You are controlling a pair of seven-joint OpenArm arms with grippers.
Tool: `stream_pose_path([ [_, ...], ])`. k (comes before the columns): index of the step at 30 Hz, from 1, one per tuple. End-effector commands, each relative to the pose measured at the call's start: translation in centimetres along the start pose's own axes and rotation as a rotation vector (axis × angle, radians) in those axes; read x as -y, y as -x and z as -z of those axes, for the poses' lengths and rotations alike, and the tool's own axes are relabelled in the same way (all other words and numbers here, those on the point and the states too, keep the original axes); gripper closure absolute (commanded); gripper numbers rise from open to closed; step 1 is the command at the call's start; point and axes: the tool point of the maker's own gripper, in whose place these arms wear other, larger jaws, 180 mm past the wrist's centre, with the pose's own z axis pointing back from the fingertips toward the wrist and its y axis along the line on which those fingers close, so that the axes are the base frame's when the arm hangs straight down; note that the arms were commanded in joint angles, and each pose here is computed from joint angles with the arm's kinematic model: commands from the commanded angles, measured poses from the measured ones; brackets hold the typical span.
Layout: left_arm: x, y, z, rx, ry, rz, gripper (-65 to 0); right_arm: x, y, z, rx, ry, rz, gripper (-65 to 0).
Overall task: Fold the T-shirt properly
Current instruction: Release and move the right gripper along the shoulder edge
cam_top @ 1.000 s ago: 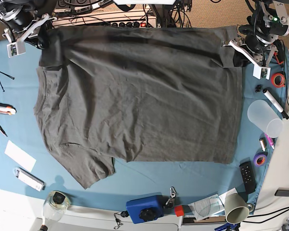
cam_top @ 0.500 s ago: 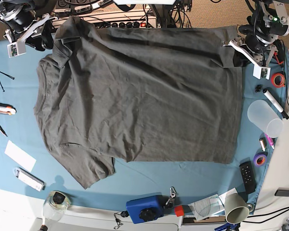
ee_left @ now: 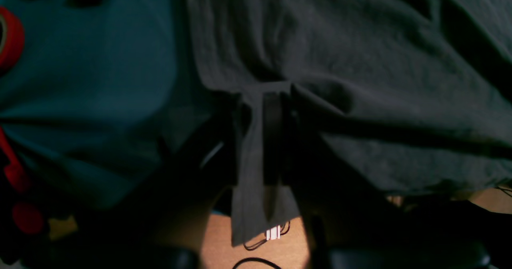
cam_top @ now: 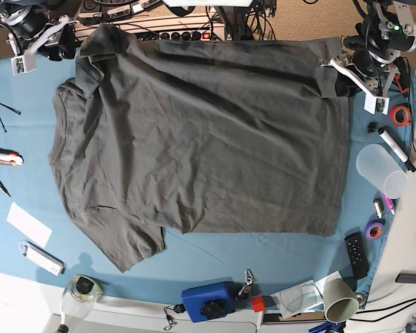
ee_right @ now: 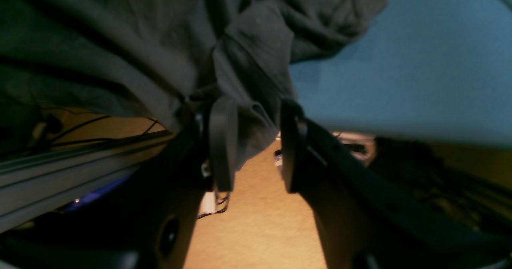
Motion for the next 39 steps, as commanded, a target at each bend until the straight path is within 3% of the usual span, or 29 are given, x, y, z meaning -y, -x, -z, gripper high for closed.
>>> stream_pose_path([
  [1,0.2,-0.9,-0.4,0.034,0.006,0.012,-9.9,0.3,-0.2,-0.3,0.012,0.004,-0.003,-19.0],
  [10,0.3,-1.0,-0.4,0.039,0.015,0.007,-9.9,1.4,0.8,0.2,-0.017,0.028,0.027,-19.0],
  [19,0.9,-1.2,-0.4,0.049,0.046,-0.012,-9.9,0.4,0.8,3.0,-0.128,0.007,-0.163,-19.0],
  [25,0.9,-1.2,-0.4,0.049,0.045,-0.013,-9.9,0.0,1.9,4.0,-0.201,0.017,-0.232,-19.0],
  [31,0.9,-1.2,-0.4,0.049,0.046,-0.012,-9.9,0.6,2.3,4.4,-0.204,0.010,-0.214,-19.0],
  [36,0.9,-1.2,-0.4,0.049,0.046,-0.013,-9.9,3.1,5.2,5.4,-0.288,0.003,-0.122,-18.9],
  [39,0.9,-1.3,-0.4,0.057,0.046,-0.012,-9.9,2.9,5.6,5.5,-0.291,-0.057,-0.071,-18.6],
])
